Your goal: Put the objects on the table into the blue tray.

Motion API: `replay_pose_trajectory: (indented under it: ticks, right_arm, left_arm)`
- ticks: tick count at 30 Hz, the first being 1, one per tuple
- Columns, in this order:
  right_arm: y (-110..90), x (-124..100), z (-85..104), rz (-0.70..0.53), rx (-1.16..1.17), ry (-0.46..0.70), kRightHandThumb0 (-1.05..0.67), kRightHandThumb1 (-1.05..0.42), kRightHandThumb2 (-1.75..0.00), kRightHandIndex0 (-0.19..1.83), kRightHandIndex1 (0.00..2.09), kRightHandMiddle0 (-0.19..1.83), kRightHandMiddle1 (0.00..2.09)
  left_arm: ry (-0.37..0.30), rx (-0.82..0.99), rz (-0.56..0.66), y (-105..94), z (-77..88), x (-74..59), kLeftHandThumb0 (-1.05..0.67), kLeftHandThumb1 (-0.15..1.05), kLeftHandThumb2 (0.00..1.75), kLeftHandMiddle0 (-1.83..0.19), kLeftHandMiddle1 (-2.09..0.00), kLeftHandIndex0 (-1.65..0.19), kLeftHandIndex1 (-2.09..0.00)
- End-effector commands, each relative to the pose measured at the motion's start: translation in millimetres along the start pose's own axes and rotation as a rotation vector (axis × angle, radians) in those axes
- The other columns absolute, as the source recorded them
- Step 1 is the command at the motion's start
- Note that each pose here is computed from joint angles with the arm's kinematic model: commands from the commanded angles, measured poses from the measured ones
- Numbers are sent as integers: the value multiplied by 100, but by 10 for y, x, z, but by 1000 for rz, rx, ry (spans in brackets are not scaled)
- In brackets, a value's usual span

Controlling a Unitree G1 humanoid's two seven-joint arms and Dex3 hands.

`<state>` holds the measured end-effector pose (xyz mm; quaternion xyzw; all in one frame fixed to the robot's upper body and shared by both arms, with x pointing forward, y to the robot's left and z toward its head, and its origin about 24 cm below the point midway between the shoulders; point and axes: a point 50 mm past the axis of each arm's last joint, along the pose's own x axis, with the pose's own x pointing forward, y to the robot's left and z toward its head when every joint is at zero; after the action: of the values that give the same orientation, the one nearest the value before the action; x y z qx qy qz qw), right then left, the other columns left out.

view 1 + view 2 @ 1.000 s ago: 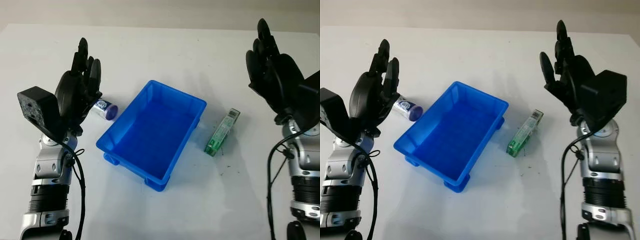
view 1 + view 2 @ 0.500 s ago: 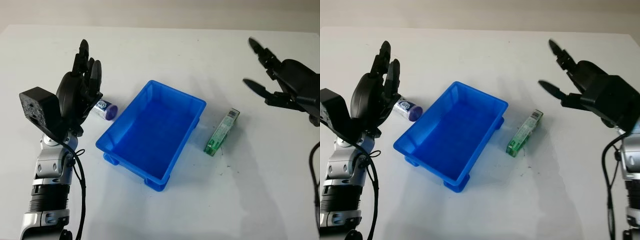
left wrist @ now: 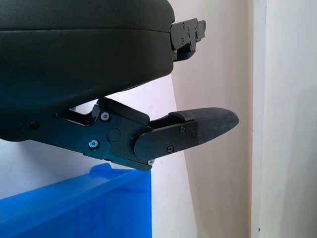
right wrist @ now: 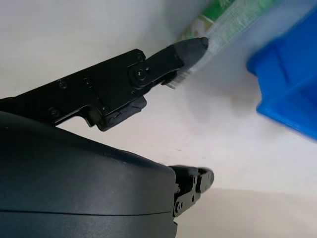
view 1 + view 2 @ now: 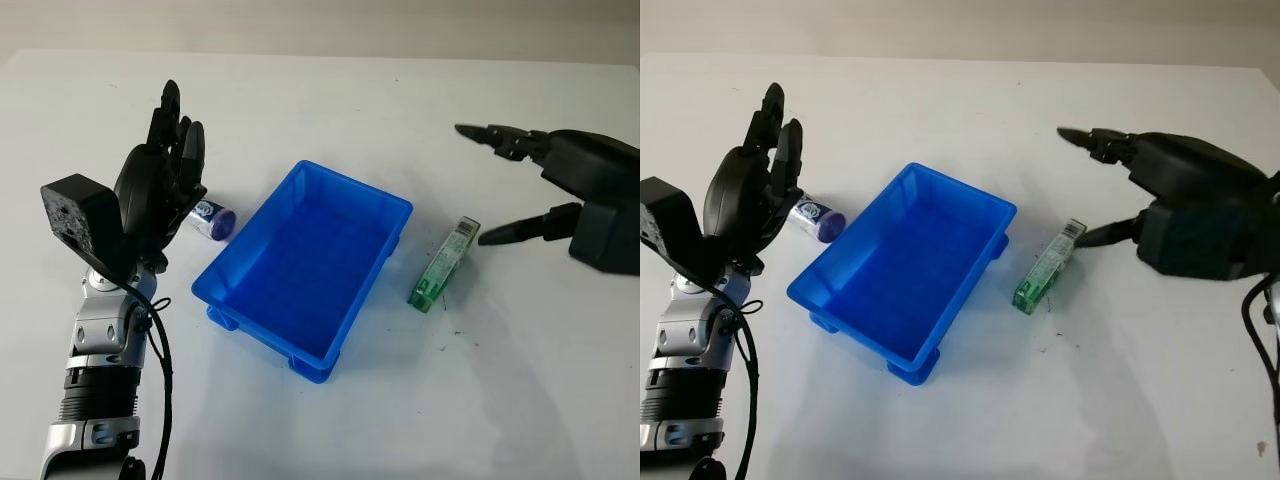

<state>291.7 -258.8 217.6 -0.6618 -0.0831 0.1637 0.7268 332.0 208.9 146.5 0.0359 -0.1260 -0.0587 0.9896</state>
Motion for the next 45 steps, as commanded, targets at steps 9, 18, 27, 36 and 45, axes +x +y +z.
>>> replay_pose_trajectory:
  ticks: [9, 18, 27, 36, 45]
  right_arm:
    - [131, 32, 26, 36, -183, -71, -42, -79, -5, 37, 13, 40, 8]
    - [302, 73, -11, 43, -260, -132, -37, -81, -6, 45, 14, 49, 10]
    - [424, 77, -38, 62, -246, -163, -34, -88, -7, 49, 15, 52, 12]
    - [516, 74, -59, 43, -227, -205, -38, -93, -6, 53, 17, 55, 17]
    - [556, 69, -61, 52, -163, -223, -33, -95, -6, 27, 90, 16, 110]
  left_arm:
    - [-22, 8, -4, 5, 61, 17, -71, 105, 63, 19, 0, 19, 0]
    - [-23, 4, -10, 14, 55, 9, -70, 105, 63, 19, 0, 19, 0]
    - [-16, 13, -4, 20, 53, 6, -71, 105, 62, 19, 0, 19, 0]
    - [-20, 18, -10, 23, 71, 15, -71, 105, 63, 19, 0, 19, 0]
    - [-25, 24, -9, 13, 94, 18, -71, 105, 64, 19, 0, 19, 0]
